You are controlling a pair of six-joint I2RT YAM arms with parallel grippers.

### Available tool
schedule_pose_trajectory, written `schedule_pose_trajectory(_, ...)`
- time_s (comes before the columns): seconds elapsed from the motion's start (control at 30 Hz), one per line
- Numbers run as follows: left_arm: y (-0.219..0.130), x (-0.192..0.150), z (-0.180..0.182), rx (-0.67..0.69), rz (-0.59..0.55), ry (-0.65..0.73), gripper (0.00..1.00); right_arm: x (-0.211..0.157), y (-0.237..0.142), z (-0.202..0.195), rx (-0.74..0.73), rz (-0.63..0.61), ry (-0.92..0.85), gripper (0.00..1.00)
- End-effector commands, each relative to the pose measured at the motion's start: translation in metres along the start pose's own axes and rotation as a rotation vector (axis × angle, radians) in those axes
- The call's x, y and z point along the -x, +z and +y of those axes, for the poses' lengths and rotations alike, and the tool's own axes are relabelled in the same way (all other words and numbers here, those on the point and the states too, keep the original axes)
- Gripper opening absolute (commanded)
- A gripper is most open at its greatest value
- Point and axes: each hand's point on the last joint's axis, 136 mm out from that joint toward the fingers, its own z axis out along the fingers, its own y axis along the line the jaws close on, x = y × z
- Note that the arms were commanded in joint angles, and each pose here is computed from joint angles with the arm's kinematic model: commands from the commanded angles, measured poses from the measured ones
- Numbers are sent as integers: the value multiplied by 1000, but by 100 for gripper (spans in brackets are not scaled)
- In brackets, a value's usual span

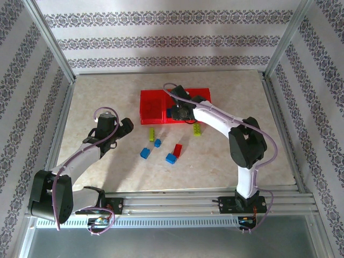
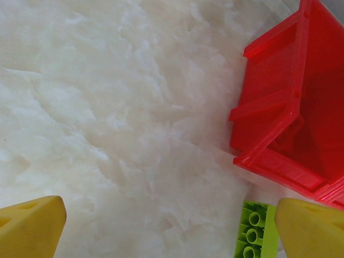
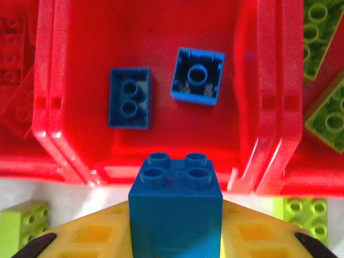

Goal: Sort the legos into containers by color
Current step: Place the lego in the container.

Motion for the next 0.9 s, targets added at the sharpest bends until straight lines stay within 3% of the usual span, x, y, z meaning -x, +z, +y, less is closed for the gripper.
schedule_pose_trajectory(0.0, -4, 13, -2, -14, -39, -13, 100, 16, 7, -2, -9, -15, -24, 33)
schedule_pose_trajectory(0.87, -4, 12, -1, -6, -33, -10, 100, 35, 58, 11, -10, 21, -100, 40)
